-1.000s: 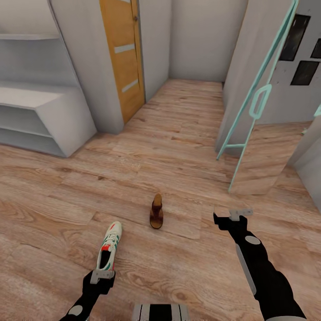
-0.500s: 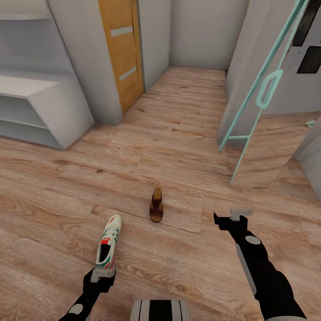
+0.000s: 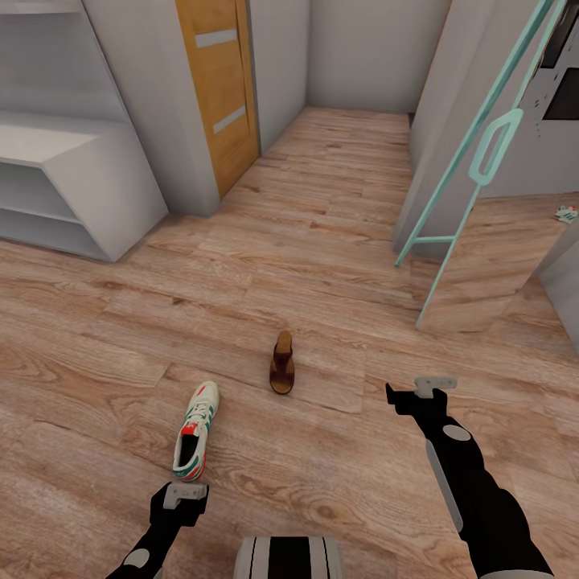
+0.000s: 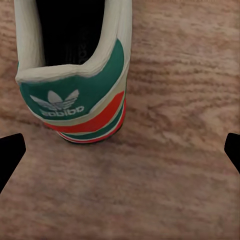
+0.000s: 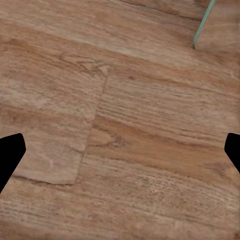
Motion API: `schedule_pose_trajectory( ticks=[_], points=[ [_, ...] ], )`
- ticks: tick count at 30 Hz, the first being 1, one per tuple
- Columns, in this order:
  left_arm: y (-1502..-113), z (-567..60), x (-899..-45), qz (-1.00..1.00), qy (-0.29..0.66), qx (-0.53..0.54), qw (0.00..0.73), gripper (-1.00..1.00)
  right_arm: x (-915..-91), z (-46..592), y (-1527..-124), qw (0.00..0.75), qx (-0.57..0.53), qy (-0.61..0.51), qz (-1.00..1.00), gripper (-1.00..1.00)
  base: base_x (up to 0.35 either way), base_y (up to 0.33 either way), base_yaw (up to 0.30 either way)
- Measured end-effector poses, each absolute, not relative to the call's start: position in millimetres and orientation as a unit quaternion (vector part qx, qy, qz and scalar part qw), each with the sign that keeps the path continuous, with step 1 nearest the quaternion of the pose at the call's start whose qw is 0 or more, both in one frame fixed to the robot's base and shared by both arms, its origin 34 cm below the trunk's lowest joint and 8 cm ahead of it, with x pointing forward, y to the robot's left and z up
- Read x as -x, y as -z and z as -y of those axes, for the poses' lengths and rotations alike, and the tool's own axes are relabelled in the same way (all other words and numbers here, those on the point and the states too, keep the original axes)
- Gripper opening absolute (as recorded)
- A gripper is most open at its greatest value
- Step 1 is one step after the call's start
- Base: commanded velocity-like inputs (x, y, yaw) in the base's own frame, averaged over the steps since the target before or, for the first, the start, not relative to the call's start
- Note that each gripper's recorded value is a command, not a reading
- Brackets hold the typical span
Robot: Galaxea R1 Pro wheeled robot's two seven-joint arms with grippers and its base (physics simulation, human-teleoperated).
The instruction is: Pick up the two gym shoes and the two sandals from the corridor floor and place them onto the hallstand (shoe rack) in the corridor, making sure they are on the rack and not on the floor. Arrange them so the two gym shoes are next to each other and the two sandals are next to each other.
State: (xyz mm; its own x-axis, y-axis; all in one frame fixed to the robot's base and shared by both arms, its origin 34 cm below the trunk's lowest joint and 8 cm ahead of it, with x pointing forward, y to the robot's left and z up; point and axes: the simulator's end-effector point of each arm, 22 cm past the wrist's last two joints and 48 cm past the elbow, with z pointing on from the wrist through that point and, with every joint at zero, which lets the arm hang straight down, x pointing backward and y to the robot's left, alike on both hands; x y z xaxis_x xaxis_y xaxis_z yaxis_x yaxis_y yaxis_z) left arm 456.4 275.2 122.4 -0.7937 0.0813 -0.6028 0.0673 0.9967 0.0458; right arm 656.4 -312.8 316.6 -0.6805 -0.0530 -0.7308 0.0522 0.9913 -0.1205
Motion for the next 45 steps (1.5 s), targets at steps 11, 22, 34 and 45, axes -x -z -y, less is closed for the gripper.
schedule_pose_trajectory(
  ticks=[11,22,34,45],
  points=[
    [-122.7,-275.2,-456.5,-0.947,-0.012,-0.039,0.32,1.0,-656.3,312.5,-316.3,0.399,0.0,0.066,-0.914,1.0,0.0,0.0,0.0],
    [-123.6,-276.4,-457.3,-0.946,-0.012,-0.039,0.322,1.0,-656.3,312.1,-316.6,0.4,0.0,0.065,-0.914,1.0,0.148,0.014,0.0],
    [-123.4,-277.8,-457.3,-0.946,-0.014,-0.039,0.322,1.0,-656.4,312.2,-316.5,0.399,0.001,0.066,-0.914,1.0,0.046,0.009,0.0],
    [-123.5,-279.1,-457.4,-0.946,-0.015,-0.038,0.322,1.0,-656.3,312.9,-316.6,0.399,0.0,0.066,-0.914,1.0,0.003,0.056,0.0]
  ],
)
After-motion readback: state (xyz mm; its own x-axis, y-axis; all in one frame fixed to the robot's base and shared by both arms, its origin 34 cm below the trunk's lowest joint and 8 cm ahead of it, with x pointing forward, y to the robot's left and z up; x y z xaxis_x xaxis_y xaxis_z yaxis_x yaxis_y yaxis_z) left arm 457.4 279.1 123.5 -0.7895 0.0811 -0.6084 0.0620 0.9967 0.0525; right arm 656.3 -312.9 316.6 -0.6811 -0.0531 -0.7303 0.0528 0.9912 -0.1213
